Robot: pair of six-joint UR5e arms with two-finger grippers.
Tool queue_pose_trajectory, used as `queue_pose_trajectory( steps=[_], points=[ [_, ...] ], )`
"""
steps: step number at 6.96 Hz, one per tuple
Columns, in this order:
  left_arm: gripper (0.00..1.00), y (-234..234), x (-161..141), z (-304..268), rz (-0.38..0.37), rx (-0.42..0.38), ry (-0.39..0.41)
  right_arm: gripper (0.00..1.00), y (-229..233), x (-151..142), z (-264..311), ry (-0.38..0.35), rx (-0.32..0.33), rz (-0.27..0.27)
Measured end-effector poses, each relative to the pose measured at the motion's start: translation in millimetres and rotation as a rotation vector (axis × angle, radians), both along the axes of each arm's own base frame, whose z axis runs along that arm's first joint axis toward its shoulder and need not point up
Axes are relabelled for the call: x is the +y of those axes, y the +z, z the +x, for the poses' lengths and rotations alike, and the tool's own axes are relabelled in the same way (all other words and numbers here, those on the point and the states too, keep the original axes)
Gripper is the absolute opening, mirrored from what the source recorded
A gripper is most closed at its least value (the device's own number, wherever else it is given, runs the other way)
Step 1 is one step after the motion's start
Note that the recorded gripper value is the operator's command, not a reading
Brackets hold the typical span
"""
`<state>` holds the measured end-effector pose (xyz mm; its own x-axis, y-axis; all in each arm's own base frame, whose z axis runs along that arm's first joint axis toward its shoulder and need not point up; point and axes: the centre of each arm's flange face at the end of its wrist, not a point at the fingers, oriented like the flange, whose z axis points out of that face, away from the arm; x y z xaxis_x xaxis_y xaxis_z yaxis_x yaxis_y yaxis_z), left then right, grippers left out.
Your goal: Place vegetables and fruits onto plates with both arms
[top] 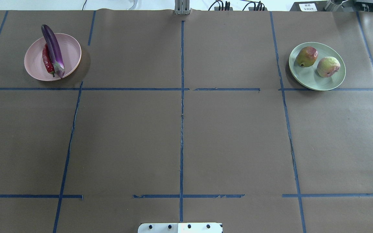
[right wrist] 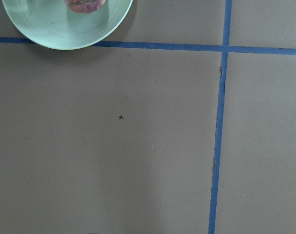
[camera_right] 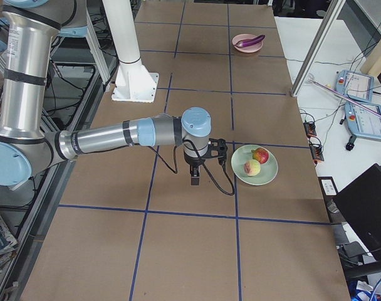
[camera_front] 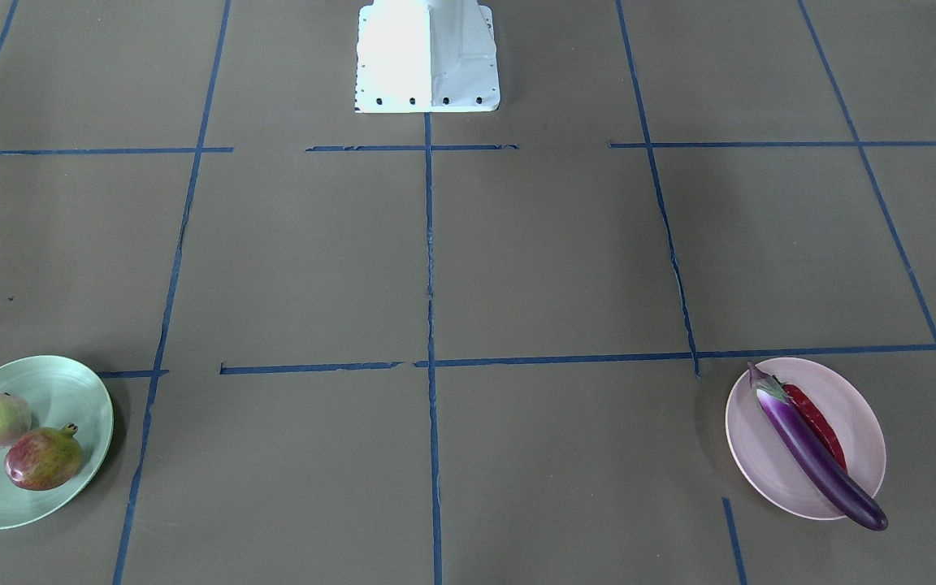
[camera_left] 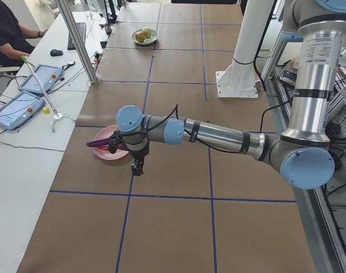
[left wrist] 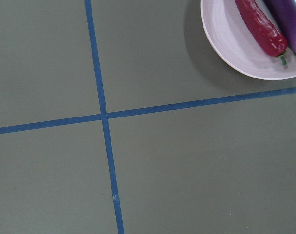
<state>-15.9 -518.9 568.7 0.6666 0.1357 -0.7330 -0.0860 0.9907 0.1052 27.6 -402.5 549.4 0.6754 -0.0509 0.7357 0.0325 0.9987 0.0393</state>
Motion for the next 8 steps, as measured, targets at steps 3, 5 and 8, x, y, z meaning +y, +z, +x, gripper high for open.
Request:
queue_pose_trajectory(
  steps=[3, 5, 8],
  points=[
    [1.0, -0.3, 3.7, 0.2, -0.002, 0.007, 0.001, 1.0, 3.0, 1.7, -0.6, -0.002, 0.002, -0.007],
    [1.0, -0.3, 6.0, 0.1, -0.007, 0.011, 0.003, 1.0, 4.8, 1.8, -1.6, -0.005, 0.002, -0.011],
    [1.0, -2.2, 6.1, 0.3, -0.001, 0.011, 0.006, 1.0, 4.7, 1.3, -2.9, -0.008, 0.002, -0.009]
  ],
)
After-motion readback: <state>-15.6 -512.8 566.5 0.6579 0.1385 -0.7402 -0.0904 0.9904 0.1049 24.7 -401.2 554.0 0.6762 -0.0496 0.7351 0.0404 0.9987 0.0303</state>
